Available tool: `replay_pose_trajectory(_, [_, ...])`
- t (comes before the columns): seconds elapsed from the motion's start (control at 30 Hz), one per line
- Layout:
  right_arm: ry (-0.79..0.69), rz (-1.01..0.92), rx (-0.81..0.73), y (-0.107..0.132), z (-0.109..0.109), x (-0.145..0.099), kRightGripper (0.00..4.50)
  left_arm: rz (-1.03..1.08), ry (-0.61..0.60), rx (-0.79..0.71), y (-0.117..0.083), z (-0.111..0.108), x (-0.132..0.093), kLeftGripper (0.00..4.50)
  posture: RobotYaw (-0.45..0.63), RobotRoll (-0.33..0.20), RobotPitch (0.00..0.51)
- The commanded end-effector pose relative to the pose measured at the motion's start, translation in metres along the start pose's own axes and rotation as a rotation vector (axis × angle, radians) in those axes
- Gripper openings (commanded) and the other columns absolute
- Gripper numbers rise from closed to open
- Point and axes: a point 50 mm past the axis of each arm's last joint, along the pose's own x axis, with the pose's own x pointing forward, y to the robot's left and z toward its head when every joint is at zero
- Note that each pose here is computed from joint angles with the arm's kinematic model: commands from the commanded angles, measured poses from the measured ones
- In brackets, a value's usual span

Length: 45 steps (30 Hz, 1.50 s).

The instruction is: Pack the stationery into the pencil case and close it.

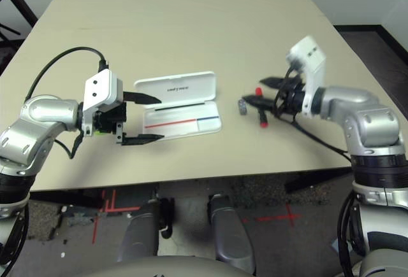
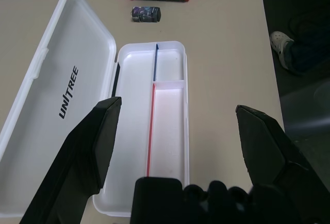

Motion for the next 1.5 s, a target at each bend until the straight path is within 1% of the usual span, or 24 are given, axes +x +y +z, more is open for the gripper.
replay_pose_trajectory(0.03, [0.059, -0.094, 0.098, -0.010, -0.002, -0.004, 4.50, -0.018, 0.011, 0.028, 0.001, 0.003, 0.003, 4.49, -0.18, 0.000, 0.149])
replay_pose_trajectory(0.17, [0.161, -0.147, 0.154, -0.014, -0.010, -0.002, 4.50, -0.022, 0.025, 0.037, 0.002, 0.003, 0.004, 4.49, -0.18, 0.000, 0.149])
replay_pose_trajectory(0.23, [0.230, -0.178, 0.164, -0.016, -0.019, 0.002, 4.50, -0.022, 0.031, 0.040, 0.002, 0.002, 0.004, 4.49, -0.19, 0.000, 0.148])
replay_pose_trajectory(0.37, [0.297, -0.174, 0.200, -0.014, -0.028, 0.013, 4.50, -0.024, 0.040, 0.043, 0.003, 0.002, 0.005, 4.49, -0.18, 0.000, 0.147])
replay_pose_trajectory(0.67, [0.347, -0.097, 0.211, 0.000, -0.042, 0.034, 4.50, -0.022, 0.052, 0.052, 0.003, 0.001, 0.007, 4.49, -0.17, 0.000, 0.146])
replay_pose_trajectory(0.9, [0.417, -0.109, 0.213, 0.001, -0.060, 0.045, 4.50, -0.026, 0.038, 0.053, 0.002, 0.004, 0.008, 4.49, -0.17, 0.000, 0.146])
replay_pose_trajectory(1.03, [0.429, -0.120, 0.214, 0.000, -0.069, 0.050, 4.50, -0.026, 0.037, 0.057, 0.001, 0.005, 0.008, 4.49, -0.16, 0.000, 0.147])
replay_pose_trajectory(1.2, [0.420, -0.140, 0.224, -0.003, -0.074, 0.052, 4.50, -0.024, 0.032, 0.061, 0.000, 0.007, 0.008, 4.49, -0.15, 0.000, 0.151])
replay_pose_trajectory(1.3, [0.411, -0.135, 0.227, -0.003, -0.074, 0.051, 3.85, -0.029, 0.031, 0.057, -0.003, 0.006, 0.008, 4.50, -0.15, 0.000, 0.153])
replay_pose_trajectory(1.33, [0.411, -0.130, 0.224, -0.003, -0.074, 0.050, 3.47, -0.032, 0.032, 0.054, -0.005, 0.005, 0.008, 4.50, -0.15, 0.000, 0.152])
replay_pose_trajectory(1.37, [0.411, -0.132, 0.220, -0.005, -0.073, 0.048, 3.22, -0.034, 0.033, 0.052, -0.005, 0.005, 0.007, 4.50, -0.15, 0.000, 0.148])
replay_pose_trajectory(1.4, [0.411, -0.135, 0.218, -0.005, -0.073, 0.047, 2.75, -0.036, 0.034, 0.051, -0.006, 0.004, 0.007, 4.50, -0.15, 0.000, 0.145])
replay_pose_trajectory(1.47, [0.408, -0.145, 0.213, -0.008, -0.072, 0.044, 2.07, -0.036, 0.038, 0.048, -0.006, 0.003, 0.006, 4.50, -0.15, 0.000, 0.137])
replay_pose_trajectory(1.5, [0.403, -0.150, 0.207, -0.010, -0.070, 0.042, 1.62, -0.035, 0.041, 0.048, -0.005, 0.003, 0.005, 4.50, -0.15, 0.000, 0.134])
